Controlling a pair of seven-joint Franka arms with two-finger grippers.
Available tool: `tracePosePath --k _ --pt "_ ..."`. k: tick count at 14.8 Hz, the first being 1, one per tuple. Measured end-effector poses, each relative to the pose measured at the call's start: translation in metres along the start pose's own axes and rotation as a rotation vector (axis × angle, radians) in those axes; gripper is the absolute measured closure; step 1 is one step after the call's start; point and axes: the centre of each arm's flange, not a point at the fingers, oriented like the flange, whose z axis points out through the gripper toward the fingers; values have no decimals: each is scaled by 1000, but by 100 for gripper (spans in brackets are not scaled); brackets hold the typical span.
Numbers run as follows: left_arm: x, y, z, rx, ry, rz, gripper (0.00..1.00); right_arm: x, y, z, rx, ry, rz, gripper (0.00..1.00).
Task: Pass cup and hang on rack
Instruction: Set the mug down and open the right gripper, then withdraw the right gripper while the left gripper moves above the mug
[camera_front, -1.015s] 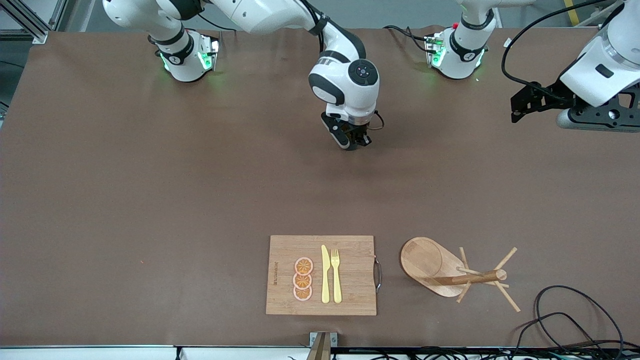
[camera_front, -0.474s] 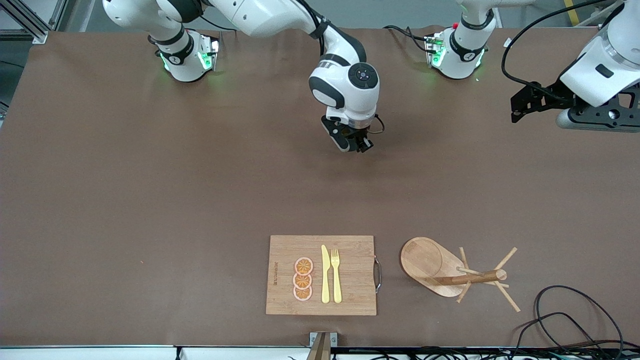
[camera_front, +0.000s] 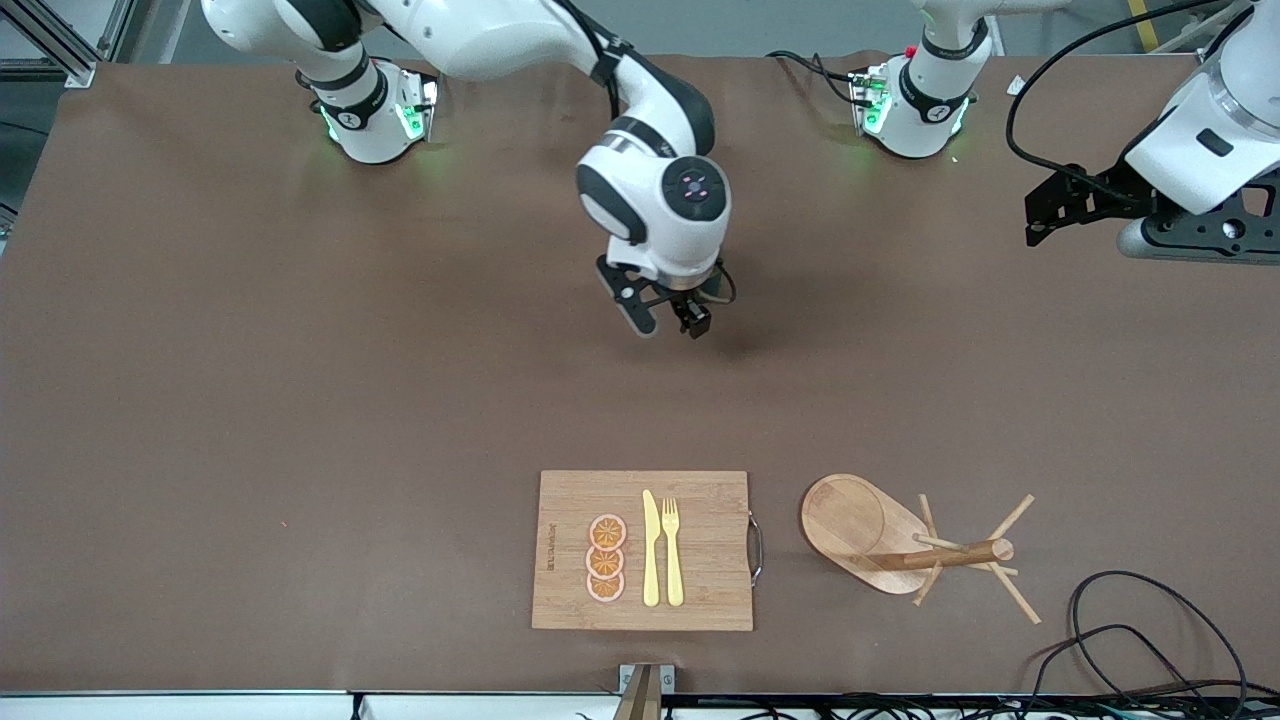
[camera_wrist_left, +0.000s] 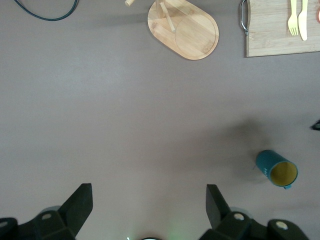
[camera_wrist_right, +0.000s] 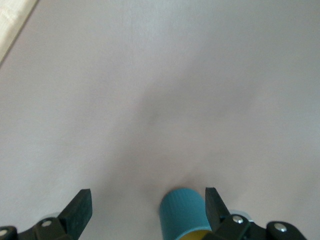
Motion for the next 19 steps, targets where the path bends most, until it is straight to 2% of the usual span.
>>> tracePosePath --k 1,3,4,6,9,12,15,19 --pt "-1 0 0 0 -2 -1 0 25 1 -23 -8 -29 -37 0" --pt "-4 0 -1 3 -18 -34 0 75 13 -60 -65 -40 -125 0" --pt "-6 2 -1 4 -22 -63 0 97 21 -73 -93 -30 -159 0" --pt "-10 16 -3 8 -25 -110 0 133 33 -93 -107 10 -248 0" --pt "-18 66 7 21 -42 -181 0 190 59 -125 -101 37 -450 0" --pt "-28 131 36 31 -37 -275 0 266 96 -151 -88 42 -620 0" --pt "-45 198 72 44 -4 -364 0 353 145 -168 -65 35 -771 0" --pt "-96 290 123 94 80 -462 0 470 220 -176 -40 15 -909 0"
